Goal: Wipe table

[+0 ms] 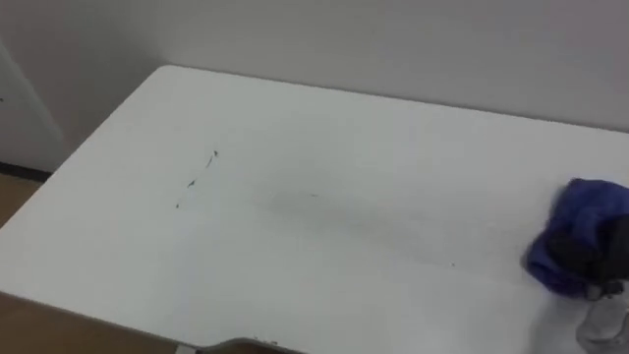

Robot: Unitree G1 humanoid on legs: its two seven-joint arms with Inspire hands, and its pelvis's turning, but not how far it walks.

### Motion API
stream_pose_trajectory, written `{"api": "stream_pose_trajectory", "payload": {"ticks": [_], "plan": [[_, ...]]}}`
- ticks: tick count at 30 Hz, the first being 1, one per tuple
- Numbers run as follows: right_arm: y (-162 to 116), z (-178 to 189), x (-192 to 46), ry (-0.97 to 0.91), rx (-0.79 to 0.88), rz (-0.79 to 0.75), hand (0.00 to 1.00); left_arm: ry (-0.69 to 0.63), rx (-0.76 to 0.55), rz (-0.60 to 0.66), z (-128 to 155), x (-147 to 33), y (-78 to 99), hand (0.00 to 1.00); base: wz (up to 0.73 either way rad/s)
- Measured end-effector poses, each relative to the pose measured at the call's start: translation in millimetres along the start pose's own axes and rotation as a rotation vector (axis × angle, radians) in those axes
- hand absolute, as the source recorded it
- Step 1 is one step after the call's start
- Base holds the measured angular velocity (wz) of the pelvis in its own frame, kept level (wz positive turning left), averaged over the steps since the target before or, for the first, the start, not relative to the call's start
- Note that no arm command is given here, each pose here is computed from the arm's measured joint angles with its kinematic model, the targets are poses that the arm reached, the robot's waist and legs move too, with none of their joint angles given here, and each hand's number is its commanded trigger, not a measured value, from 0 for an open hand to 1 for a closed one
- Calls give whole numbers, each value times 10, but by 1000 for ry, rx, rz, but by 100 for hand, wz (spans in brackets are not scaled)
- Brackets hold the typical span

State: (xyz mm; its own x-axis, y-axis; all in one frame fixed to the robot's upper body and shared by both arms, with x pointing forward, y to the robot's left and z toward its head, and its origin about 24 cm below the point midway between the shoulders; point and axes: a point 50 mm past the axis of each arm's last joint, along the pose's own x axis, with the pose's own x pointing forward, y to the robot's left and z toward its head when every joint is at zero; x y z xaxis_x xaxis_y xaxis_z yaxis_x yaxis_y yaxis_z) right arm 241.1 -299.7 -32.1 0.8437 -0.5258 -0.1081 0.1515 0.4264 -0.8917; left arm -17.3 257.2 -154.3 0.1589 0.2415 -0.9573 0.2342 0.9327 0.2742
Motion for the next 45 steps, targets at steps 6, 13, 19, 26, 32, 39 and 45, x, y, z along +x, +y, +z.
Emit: {"api": "stream_pose_trajectory", "payload": {"ticks": [6, 13, 19, 26, 32, 39, 45], "plan": [[46, 71, -49, -117, -69, 22, 100, 71, 0, -8, -219, -58, -37, 0, 23], [2, -746, -527, 52, -61, -51, 100, 72, -61, 38, -279, -74, 62, 0, 55], [-239, -1360, -904, 226, -109, -89, 100, 89, -114, 142, -402, -144, 290, 0, -1], [-155, -1258, -810, 249, -138, -77, 100, 34, -54, 83, -124, -40, 143, 0, -34], [334, -78, -353, 10, -139, 22, 100, -24, 24, 26, 323, 104, 4, 0, -92], [606, 1530, -251, -498, -171, 174, 100, -206, 52, 83, 982, 126, 226, 0, 7], [622, 1456, -288, -510, -92, 205, 100, -175, 47, 113, 801, 103, 323, 0, 74]]}}
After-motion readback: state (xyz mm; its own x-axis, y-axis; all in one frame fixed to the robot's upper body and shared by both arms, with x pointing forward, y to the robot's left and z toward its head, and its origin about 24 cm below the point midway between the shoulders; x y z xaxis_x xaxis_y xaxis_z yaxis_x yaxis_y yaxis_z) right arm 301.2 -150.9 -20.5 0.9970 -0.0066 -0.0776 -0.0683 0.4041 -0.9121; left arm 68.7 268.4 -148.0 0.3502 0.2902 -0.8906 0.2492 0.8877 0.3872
